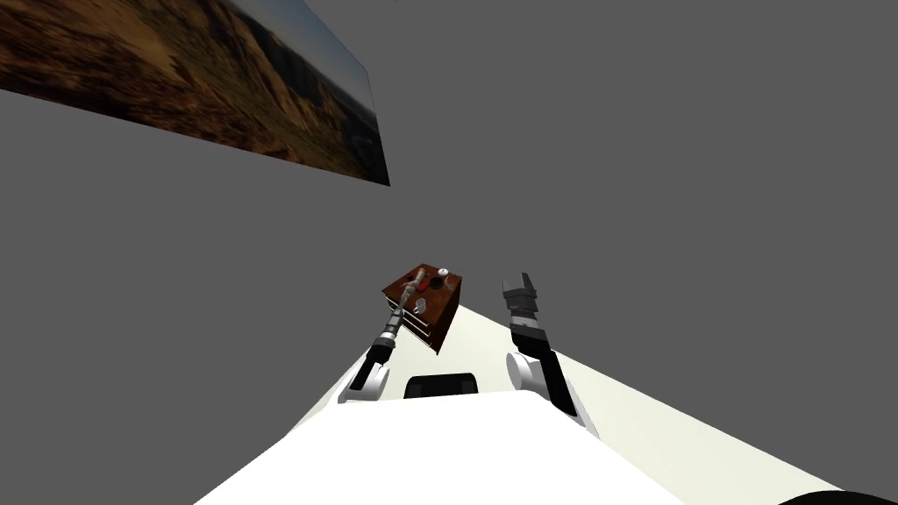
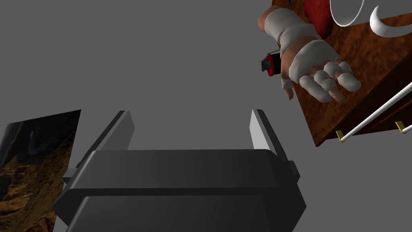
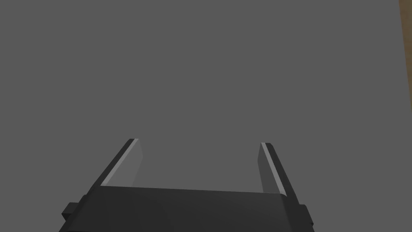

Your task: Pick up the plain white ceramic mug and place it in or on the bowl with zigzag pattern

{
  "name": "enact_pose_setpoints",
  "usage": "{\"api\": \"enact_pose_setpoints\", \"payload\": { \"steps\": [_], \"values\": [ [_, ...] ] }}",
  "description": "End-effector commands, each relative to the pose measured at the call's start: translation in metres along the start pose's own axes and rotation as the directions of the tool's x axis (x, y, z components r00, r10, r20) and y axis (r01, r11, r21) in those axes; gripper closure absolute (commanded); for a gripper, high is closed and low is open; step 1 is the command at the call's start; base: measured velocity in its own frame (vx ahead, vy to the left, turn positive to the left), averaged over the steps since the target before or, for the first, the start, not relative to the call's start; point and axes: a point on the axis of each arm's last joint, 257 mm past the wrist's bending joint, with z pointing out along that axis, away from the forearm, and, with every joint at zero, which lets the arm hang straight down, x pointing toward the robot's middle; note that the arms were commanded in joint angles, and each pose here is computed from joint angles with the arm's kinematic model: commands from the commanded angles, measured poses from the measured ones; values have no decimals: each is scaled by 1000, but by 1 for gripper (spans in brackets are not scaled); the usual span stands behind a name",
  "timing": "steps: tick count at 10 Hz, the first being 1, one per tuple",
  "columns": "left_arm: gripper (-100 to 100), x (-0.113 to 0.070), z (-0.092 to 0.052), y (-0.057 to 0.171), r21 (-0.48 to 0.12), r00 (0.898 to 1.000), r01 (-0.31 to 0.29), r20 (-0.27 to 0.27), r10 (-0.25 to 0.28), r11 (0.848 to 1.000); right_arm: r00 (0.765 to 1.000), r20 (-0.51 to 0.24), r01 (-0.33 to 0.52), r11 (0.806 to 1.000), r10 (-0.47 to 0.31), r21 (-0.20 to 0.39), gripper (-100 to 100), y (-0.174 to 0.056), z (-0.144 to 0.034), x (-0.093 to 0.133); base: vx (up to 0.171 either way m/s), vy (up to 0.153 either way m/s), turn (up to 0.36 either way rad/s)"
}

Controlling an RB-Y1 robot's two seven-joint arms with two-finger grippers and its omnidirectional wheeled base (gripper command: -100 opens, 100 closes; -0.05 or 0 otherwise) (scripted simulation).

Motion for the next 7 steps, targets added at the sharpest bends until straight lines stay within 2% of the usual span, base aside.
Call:
{"api": "enact_pose_setpoints", "payload": {
  "steps": [1,5,6,7],
  "values": [
    [-100,2,-5,19,-40,1000,-6,-4,6,999,1000,0,0,1000,0,0,0,0,0,0,15,24,-36],
    [-100,2,-8,65,-134,999,-38,-16,36,990,1000,0,0,1000,0,0,0,0,0,0,22,27,-70],
    [-100,3,-13,76,-160,999,-38,-18,36,986,1000,0,0,1000,0,0,0,0,0,0,26,29,-43],
    [-100,3,-14,79,-166,999,-38,-19,36,985,1000,0,0,1000,0,0,0,0,0,0,10,10,14]
  ]
}}
